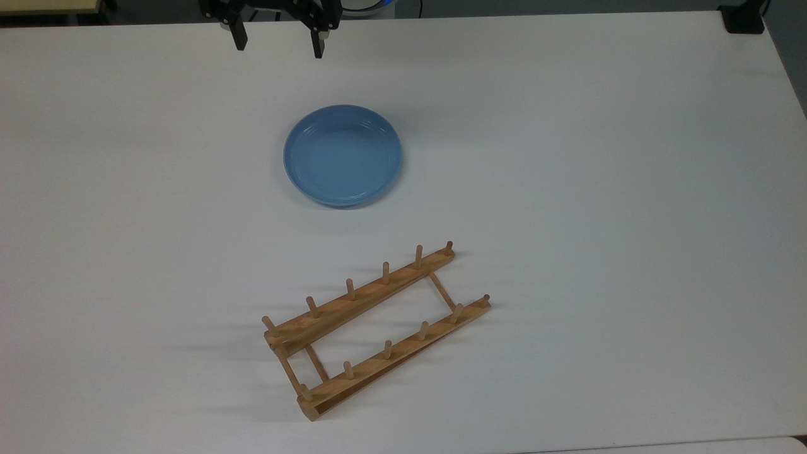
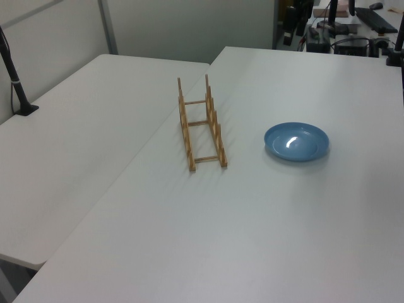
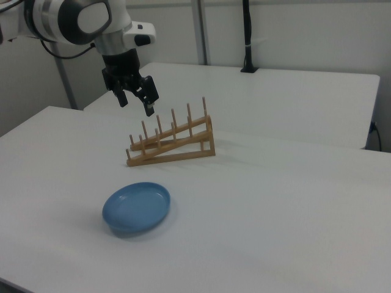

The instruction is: Place plate in plate rack

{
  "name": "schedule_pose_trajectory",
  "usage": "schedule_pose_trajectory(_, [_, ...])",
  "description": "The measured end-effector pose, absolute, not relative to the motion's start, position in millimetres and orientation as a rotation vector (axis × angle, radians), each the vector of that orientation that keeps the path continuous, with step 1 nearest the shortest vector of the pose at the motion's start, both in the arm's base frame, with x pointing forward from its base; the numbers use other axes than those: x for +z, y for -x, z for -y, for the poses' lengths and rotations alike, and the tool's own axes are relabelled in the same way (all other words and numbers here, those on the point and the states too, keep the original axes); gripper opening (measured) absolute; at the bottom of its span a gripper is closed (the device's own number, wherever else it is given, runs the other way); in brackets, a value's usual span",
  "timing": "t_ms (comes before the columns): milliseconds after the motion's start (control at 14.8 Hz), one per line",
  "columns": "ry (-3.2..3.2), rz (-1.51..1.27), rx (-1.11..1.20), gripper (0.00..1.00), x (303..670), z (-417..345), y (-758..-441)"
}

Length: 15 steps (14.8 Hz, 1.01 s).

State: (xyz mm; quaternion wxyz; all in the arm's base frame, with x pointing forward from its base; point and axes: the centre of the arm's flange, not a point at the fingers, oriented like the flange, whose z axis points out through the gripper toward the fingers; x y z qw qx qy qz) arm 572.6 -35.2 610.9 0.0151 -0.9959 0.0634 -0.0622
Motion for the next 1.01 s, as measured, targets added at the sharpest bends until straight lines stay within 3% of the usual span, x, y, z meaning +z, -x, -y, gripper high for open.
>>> schedule_pose_trajectory(810, [3.103,-0.153,-0.176,1.0,605.6,24.0,-573.2])
schedule_pose_trajectory(1013, [3.146,0.147,-0.118,1.0,601.4,27.4,-569.3])
